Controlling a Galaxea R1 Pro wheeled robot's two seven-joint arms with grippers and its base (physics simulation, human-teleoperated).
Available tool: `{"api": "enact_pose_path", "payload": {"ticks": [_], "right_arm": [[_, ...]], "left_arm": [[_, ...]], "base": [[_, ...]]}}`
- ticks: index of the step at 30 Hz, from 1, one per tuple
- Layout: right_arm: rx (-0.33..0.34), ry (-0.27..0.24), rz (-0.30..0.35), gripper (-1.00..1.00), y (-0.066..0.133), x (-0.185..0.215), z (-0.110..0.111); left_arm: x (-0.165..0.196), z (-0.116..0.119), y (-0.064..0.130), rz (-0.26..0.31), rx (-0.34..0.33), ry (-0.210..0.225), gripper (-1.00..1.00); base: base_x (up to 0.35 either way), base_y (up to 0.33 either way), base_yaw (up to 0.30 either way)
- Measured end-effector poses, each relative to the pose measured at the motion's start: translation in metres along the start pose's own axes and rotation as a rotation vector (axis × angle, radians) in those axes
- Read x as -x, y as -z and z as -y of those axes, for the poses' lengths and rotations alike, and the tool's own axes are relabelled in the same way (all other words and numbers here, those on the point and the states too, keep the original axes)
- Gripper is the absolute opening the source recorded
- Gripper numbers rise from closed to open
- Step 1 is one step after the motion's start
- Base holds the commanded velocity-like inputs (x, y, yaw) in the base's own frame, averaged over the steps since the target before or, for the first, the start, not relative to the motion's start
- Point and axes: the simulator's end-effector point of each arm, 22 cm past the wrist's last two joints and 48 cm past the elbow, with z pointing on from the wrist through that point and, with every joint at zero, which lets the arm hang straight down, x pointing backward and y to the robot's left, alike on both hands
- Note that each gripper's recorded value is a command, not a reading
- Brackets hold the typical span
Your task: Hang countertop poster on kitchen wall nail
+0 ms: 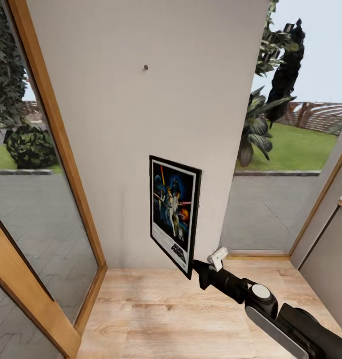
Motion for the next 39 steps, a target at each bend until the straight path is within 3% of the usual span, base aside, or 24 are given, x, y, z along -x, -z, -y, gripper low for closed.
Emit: {"api": "enact_pose_path", "payload": {"ticks": [8,9,12,14,16,17,19,22,24,28,30,39], "right_arm": [[0.107,0.026,-0.033,-1.0,-0.003,0.063,0.004],[0.153,0.024,-0.028,-1.0,-0.002,0.091,0.005],[0.187,0.034,-0.018,-1.0,-0.002,0.127,0.005],[0.214,0.068,-0.005,-1.0,-0.006,0.18,-0.002],[0.225,0.081,-0.015,-1.0,-0.008,0.199,-0.008],[0.249,0.1,-0.005,-1.0,-0.011,0.234,-0.021],[0.246,0.119,0.016,-1.0,-0.009,0.255,-0.022],[0.33,0.107,0.02,-1.0,0.008,0.313,-0.046],[0.373,0.134,0.041,-1.0,0.02,0.354,-0.065],[0.389,0.166,0.046,-1.0,0.025,0.38,-0.079],[0.438,0.182,0.049,-1.0,0.032,0.393,-0.092],[0.58,0.113,0.063,-1.0,0.05,0.409,-0.092]], "left_arm": [[-0.007,0.001,0.0,-0.014,-0.001,0.005,1.0],[-0.008,0.001,0.0,-0.014,-0.003,0.003,1.0],[-0.002,0.001,0.0,0.022,-0.003,-0.019,1.0],[-0.004,0.003,0.0,0.038,-0.006,-0.033,1.0],[-0.005,0.003,0.0,0.038,-0.007,-0.034,1.0],[-0.006,0.003,0.0,0.04,-0.005,-0.033,1.0],[-0.006,0.002,0.001,0.042,-0.004,-0.032,1.0],[-0.006,0.002,0.001,0.042,-0.002,-0.031,1.0],[-0.006,0.002,0.001,0.043,-0.004,-0.032,1.0],[-0.006,0.002,0.001,0.042,-0.004,-0.031,1.0],[-0.005,0.002,0.001,0.044,-0.003,-0.031,1.0],[-0.004,0.001,0.001,0.046,-0.002,-0.031,1.0]], "base": [[0.0,0.0,0.0],[0.0,0.0,0.0],[0.0,0.0,0.0],[0.0,0.0,0.0],[0.0,0.0,0.0],[0.0,0.0,0.0],[0.0,0.0,0.0],[0.0,0.0,0.0],[0.0,0.0,0.0],[0.0,0.0,0.0],[0.0,0.0,0.0],[0.0,0.0,0.0]]}}
